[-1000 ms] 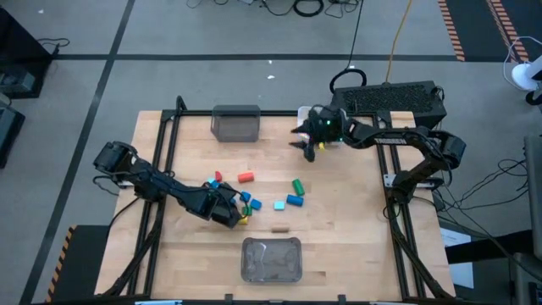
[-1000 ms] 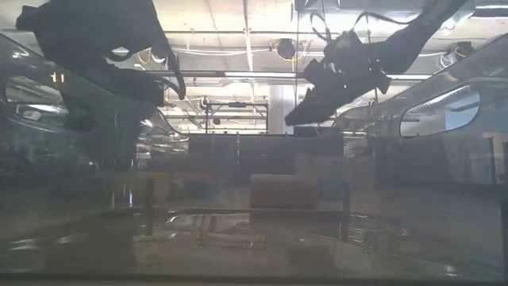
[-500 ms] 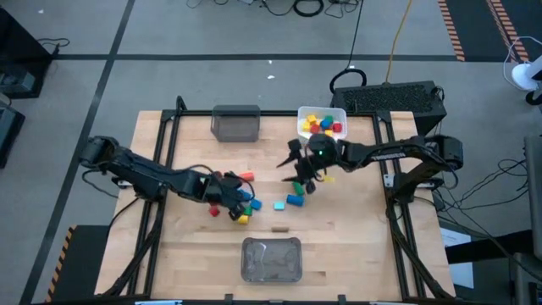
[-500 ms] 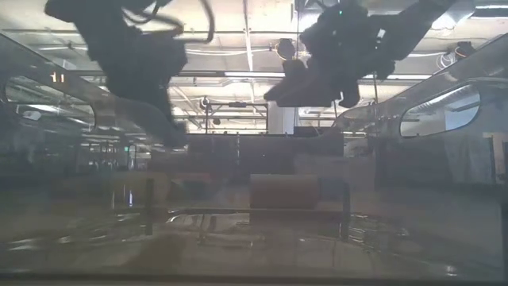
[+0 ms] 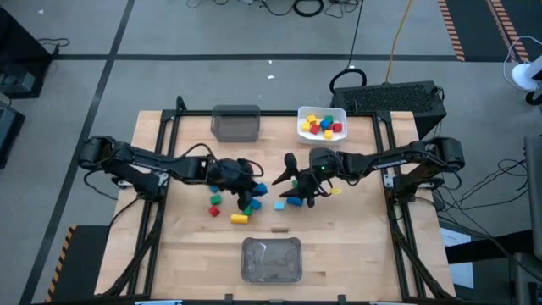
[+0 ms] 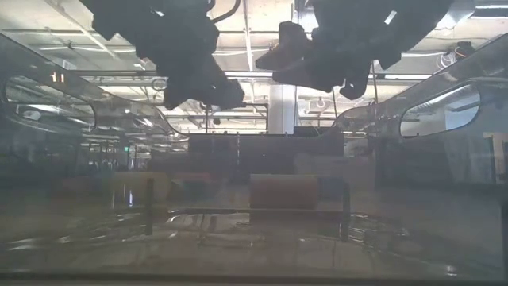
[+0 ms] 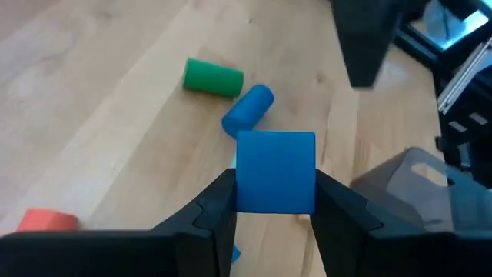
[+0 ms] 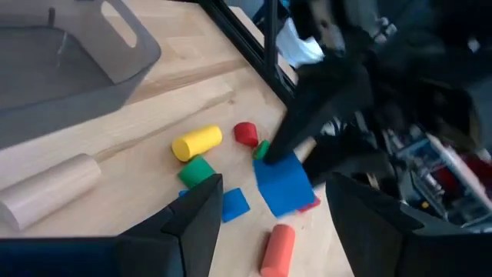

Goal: Sort blocks by size
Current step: Put the blue square block into the white bin

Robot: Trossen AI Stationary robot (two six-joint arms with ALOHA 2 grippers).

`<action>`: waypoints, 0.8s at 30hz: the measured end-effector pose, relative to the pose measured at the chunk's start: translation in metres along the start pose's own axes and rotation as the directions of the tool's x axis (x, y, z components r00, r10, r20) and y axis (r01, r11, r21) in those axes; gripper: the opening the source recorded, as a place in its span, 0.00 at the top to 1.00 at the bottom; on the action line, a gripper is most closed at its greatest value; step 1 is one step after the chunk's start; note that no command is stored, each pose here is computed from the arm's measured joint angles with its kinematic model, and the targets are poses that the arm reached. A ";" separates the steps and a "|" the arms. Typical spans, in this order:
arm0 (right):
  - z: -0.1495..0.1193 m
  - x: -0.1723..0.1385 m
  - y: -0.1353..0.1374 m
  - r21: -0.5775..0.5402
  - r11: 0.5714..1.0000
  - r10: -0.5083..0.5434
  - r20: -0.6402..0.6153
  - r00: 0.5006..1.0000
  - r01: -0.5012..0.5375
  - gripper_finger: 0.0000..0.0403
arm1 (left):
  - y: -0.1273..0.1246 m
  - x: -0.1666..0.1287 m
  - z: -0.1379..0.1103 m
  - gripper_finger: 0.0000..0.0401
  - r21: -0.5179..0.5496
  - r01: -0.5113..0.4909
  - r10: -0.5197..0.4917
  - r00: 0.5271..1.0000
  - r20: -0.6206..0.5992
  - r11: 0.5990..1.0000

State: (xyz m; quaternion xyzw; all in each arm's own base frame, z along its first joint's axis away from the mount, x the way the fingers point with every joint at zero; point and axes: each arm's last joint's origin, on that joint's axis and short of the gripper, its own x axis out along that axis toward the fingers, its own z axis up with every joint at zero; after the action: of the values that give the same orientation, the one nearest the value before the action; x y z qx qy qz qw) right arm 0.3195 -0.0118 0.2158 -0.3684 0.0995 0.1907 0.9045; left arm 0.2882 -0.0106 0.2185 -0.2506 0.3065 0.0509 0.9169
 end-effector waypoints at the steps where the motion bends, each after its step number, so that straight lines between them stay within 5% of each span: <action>1: 0.001 0.000 0.001 -0.015 1.000 0.003 0.003 1.000 -0.003 0.46 | 0.002 0.000 0.002 0.67 -0.003 0.002 -0.002 1.000 0.009 1.000; 12: 0.000 0.006 -0.002 -0.129 0.990 -0.050 0.030 0.998 0.053 0.46 | 0.007 -0.002 0.018 0.67 0.027 0.100 -0.102 0.991 0.090 0.995; 24: -0.013 0.034 -0.004 -0.091 0.995 -0.046 -0.023 0.999 0.043 0.46 | 0.007 0.005 0.016 0.67 0.031 0.148 -0.150 0.987 0.063 0.988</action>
State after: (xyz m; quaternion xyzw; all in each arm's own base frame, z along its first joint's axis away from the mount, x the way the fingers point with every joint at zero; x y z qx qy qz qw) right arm 0.3519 -0.0142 0.1983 -0.4135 0.0940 0.1701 0.8895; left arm 0.2994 0.0028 0.2235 -0.2590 0.2572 -0.0138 0.9309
